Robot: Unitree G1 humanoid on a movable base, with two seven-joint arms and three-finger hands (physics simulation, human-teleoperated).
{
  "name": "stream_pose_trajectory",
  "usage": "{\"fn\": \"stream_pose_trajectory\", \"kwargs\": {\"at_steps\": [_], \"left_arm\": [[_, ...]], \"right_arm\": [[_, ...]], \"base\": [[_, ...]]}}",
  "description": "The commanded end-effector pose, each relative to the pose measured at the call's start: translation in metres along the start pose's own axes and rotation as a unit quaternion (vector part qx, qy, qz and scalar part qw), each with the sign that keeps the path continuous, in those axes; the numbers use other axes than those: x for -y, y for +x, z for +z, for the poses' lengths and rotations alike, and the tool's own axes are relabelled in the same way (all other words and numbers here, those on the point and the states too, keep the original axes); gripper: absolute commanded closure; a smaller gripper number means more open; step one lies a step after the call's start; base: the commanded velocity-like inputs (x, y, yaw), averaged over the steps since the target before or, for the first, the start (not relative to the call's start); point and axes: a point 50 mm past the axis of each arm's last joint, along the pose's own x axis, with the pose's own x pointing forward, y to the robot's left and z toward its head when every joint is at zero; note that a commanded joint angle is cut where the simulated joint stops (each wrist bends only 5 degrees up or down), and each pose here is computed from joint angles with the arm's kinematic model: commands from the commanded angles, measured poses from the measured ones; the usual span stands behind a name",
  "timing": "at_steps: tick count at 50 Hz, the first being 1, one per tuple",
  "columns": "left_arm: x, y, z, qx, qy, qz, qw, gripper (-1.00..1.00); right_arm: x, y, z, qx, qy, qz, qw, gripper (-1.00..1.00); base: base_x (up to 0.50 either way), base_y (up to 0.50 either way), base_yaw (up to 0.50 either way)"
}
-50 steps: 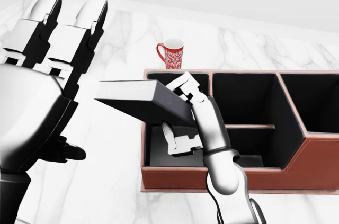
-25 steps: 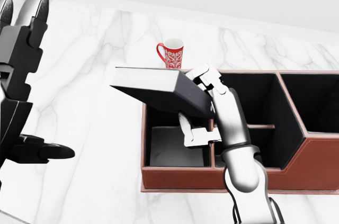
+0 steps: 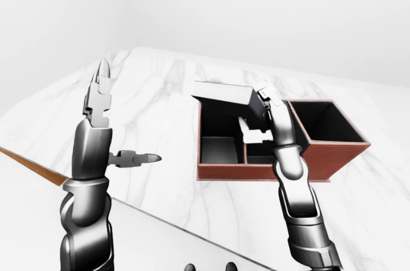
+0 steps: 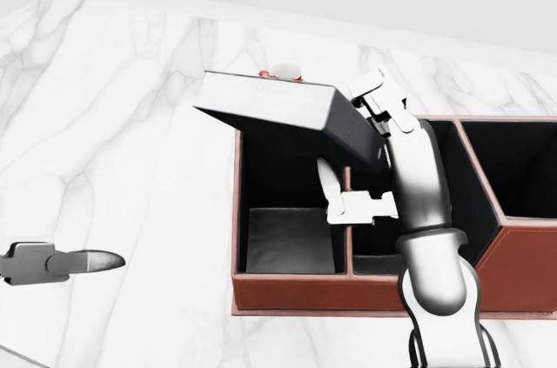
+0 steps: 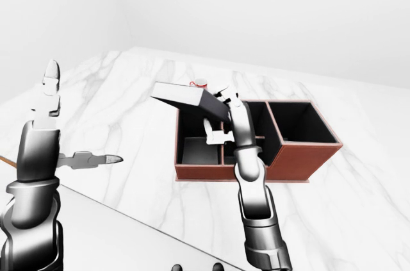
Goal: Pick up the book and place it in the right compartment of the caddy.
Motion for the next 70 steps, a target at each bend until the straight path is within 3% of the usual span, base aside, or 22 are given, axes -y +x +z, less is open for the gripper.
{"fn": "stream_pose_trajectory", "kwargs": {"at_steps": [1, 19, 42, 70], "left_arm": [[0.008, -0.014, -0.016, -0.045, -0.079, 0.004, 0.996, -1.0], [0.045, -0.05, -0.061, -0.185, -0.087, -0.036, 0.978, -1.0], [0.05, -0.06, -0.064, -0.205, -0.088, -0.041, 0.974, -1.0], [0.053, -0.062, -0.067, -0.214, -0.071, -0.043, 0.973, -1.0]], "right_arm": [[0.02, -0.001, 0.01, 0.021, 0.017, -0.04, 0.999, 1.0], [0.066, 0.007, 0.007, 0.009, -0.013, -0.083, 0.996, 1.0], [0.119, 0.015, -0.023, -0.034, -0.062, -0.13, 0.989, 1.0], [0.175, -0.011, -0.052, -0.107, -0.094, -0.191, 0.971, 1.0]], "base": [[0.0, 0.0, 0.0], [0.0, 0.0, 0.0], [0.0, 0.0, 0.0], [0.0, 0.0, 0.0]]}}
